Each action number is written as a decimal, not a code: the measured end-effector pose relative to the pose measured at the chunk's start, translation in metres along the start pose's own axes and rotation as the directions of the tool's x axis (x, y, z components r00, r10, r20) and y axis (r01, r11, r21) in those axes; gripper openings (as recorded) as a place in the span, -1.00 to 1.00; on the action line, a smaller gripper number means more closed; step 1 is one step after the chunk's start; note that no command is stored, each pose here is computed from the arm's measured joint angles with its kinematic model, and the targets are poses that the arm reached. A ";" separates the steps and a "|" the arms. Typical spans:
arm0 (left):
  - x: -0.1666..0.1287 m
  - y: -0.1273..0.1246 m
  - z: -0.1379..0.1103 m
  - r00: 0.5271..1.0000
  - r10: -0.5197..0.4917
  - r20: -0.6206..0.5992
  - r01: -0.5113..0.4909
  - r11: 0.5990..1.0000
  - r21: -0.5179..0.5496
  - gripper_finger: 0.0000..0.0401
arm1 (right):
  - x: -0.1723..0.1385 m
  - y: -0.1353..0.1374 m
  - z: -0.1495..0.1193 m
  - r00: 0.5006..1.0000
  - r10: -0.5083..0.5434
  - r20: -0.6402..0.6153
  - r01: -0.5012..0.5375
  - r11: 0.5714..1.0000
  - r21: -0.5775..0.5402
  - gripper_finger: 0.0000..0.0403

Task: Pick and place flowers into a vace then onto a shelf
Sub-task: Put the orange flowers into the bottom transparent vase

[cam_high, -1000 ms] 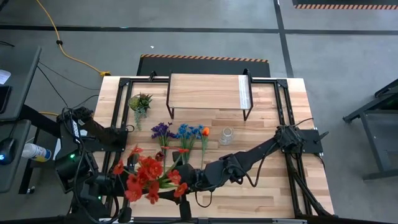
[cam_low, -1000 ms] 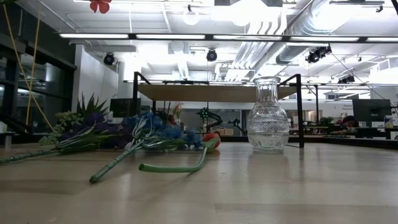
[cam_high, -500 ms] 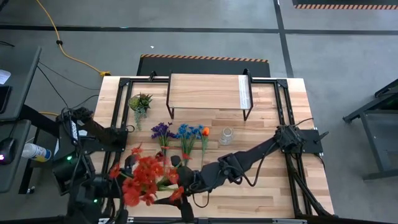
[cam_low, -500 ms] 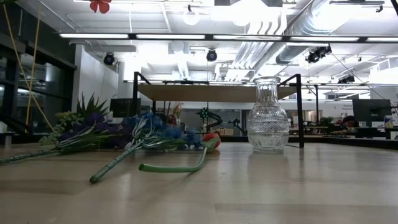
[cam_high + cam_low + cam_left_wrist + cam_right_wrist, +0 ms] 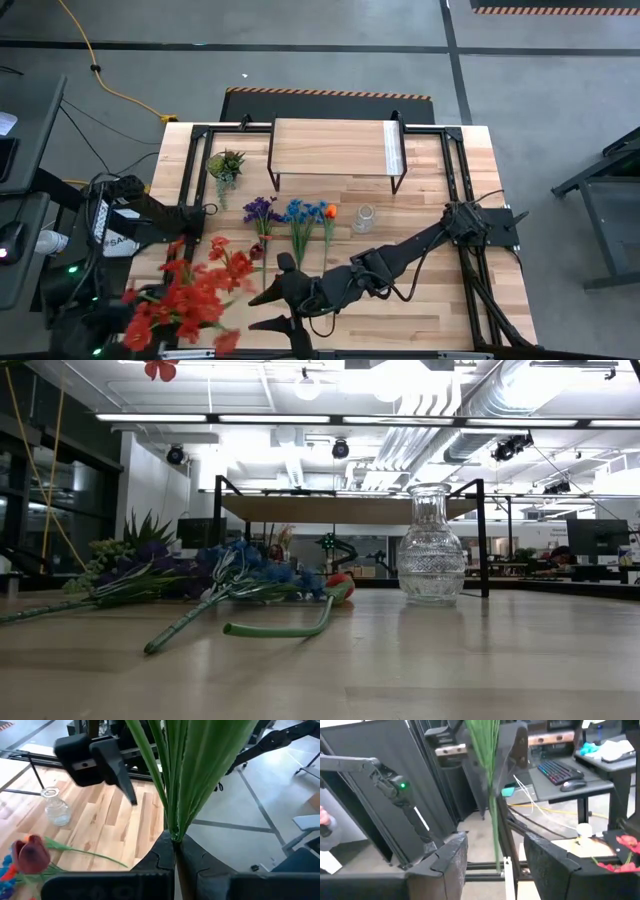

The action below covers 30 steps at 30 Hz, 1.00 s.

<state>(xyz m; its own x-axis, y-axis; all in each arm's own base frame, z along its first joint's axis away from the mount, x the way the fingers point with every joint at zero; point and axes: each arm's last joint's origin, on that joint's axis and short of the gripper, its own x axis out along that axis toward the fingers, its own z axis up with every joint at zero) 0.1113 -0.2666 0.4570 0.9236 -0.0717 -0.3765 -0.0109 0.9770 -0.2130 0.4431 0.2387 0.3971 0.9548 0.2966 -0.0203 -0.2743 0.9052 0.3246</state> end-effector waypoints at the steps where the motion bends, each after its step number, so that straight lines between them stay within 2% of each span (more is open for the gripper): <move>1: -0.004 0.000 -0.003 1.000 0.003 0.004 -0.003 1.000 0.000 -0.82 | 0.000 0.000 -0.001 1.000 -0.004 -0.005 0.004 1.000 0.001 -0.08; 7: -0.029 0.004 -0.019 0.999 0.023 0.043 -0.022 1.000 -0.012 -0.82 | 0.000 0.000 -0.001 1.000 -0.007 -0.007 0.007 1.000 -0.001 -0.09; 12: -0.032 0.011 -0.028 0.995 0.080 0.056 -0.081 0.997 0.017 -0.82 | 0.001 -0.004 0.001 0.999 -0.039 0.005 0.039 0.999 -0.027 -0.08; 20: -0.015 0.016 -0.037 0.986 0.151 0.068 -0.154 0.987 0.053 -0.83 | -0.003 -0.024 0.018 0.997 -0.072 0.020 0.074 0.992 -0.099 -0.08; 26: 0.003 0.023 -0.037 0.972 0.221 0.087 -0.225 0.974 0.040 -0.83 | -0.016 -0.033 0.034 0.997 -0.068 -0.024 0.065 0.991 -0.116 -0.08; 30: 0.012 0.028 -0.029 0.954 0.267 0.136 -0.279 0.957 0.077 -0.83 | -0.021 -0.036 0.038 0.995 -0.083 -0.059 0.075 0.989 -0.130 -0.08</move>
<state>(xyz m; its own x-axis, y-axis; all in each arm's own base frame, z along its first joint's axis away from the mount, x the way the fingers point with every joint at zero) 0.1109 -0.2457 0.4198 0.9302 0.2199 -0.2937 -0.2386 0.9707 -0.0289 0.4373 0.1881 0.4212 0.9658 0.2380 -0.1029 -0.2148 0.9567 0.1965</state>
